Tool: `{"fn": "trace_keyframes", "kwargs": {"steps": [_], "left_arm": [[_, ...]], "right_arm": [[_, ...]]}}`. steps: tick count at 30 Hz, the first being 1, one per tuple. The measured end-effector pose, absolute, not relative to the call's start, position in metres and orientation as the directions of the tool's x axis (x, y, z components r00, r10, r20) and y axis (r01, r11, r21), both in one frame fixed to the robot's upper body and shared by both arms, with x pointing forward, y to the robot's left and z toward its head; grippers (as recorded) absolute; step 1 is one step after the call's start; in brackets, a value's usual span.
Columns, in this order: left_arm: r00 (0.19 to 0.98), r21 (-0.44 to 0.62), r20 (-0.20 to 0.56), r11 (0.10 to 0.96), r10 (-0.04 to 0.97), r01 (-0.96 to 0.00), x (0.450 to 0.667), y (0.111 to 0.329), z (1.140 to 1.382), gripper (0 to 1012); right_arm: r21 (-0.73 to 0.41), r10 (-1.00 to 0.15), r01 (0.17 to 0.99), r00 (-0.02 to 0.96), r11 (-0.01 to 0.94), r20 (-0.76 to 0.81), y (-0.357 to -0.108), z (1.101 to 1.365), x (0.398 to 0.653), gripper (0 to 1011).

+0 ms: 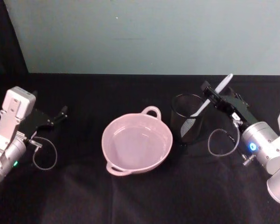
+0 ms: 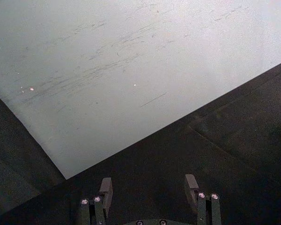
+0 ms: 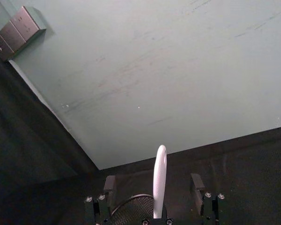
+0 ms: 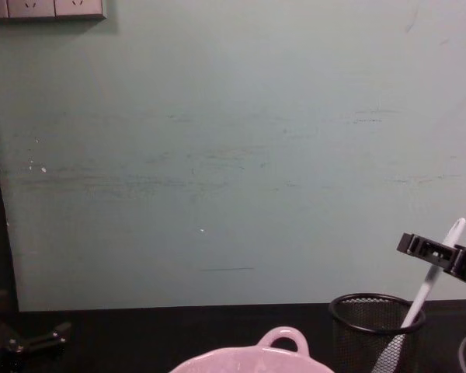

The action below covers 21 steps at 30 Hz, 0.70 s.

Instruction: Use the one hand to pick up the spoon and stir the clear water in the bowl.

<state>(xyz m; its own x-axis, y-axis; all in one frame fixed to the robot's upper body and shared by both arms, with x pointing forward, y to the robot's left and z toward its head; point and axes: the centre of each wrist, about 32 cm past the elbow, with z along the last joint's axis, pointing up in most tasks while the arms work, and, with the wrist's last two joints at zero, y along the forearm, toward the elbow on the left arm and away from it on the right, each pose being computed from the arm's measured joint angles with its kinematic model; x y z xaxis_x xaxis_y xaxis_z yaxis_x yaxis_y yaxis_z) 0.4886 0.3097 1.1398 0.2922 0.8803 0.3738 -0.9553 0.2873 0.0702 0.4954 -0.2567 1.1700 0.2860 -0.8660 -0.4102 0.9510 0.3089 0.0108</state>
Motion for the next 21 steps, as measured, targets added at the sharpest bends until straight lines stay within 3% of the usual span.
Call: {"fn": "trace_keyframes", "kwargs": {"steps": [17,21], "left_arm": [[0.292,0.07,0.374,0.287,0.88,-0.955,0.4886,0.3097,1.1398,1011],[0.292,0.07,0.374,0.287,0.88,-0.955,0.4886,0.3097,1.1398,1011]], "right_arm": [[0.017,-0.859,0.947,0.298,0.32,-0.417,-0.2593,1.1668,0.502,1004],[0.017,-0.859,0.947,0.297,0.32,-0.416,-0.2593,1.1669,0.5016,956]]}}
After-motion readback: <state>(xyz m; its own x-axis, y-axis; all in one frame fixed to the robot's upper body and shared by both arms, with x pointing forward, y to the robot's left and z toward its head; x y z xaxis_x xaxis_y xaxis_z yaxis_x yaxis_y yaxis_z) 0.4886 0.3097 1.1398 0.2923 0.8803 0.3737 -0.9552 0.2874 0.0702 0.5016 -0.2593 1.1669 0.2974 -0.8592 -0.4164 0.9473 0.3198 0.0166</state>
